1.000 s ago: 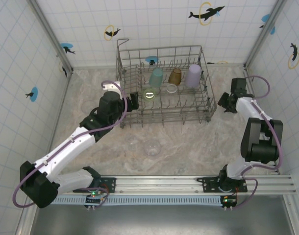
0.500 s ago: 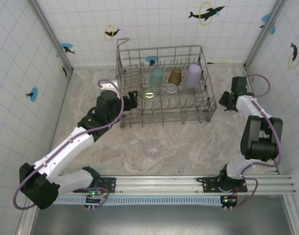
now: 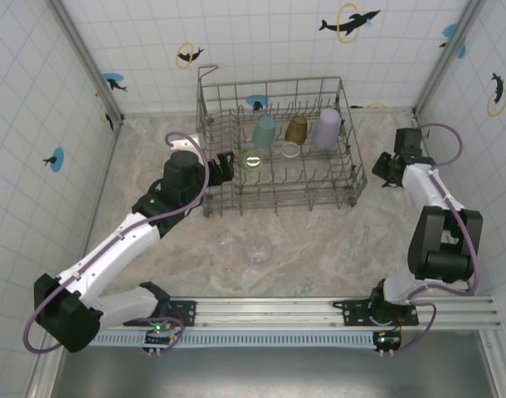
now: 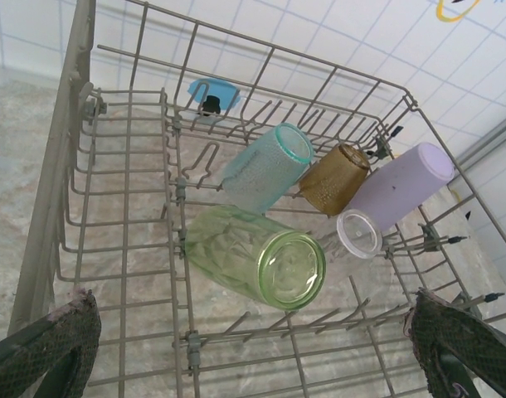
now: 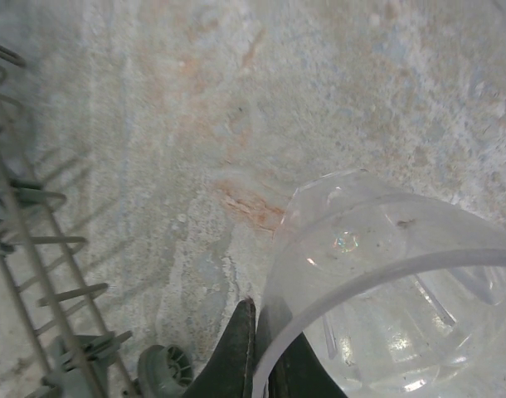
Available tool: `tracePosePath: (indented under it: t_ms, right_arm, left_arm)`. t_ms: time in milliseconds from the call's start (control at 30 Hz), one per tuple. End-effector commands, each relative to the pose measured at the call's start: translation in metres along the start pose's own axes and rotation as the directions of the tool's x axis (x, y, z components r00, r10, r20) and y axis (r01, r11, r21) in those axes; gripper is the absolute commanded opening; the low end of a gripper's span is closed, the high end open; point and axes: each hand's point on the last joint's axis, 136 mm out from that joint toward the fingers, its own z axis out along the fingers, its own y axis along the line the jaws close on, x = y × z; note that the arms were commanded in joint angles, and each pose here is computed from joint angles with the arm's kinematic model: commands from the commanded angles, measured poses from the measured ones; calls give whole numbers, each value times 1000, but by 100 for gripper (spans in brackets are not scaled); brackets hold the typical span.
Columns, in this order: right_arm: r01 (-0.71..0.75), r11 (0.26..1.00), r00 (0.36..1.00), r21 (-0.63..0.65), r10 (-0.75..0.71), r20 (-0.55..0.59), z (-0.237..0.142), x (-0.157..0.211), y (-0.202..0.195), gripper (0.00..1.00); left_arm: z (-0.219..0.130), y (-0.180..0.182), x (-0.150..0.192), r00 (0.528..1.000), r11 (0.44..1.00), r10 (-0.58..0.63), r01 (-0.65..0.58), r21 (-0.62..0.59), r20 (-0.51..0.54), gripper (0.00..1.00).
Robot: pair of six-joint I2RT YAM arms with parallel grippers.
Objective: Load the cups into the dish rack
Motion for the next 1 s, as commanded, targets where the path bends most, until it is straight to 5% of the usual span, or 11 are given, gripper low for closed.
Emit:
tracePosePath:
  t_ms: [0,633,967]
  right_arm:
    - [-4,999,995,-53,9,99,-25,-20,8,0]
    - [120,910,958,-397,-2,285,-111,-40,103,0]
    - [240,768,936,-594,-20,352,-148,-11,169,0]
  left_arm:
    - [10,11,45,985,999,-39,34,-33,-168,98]
    - [21,-17,42,977,988,-104,123,90,-186,98]
    - [23,-36,28,977,974,-126,154,165,-170,98]
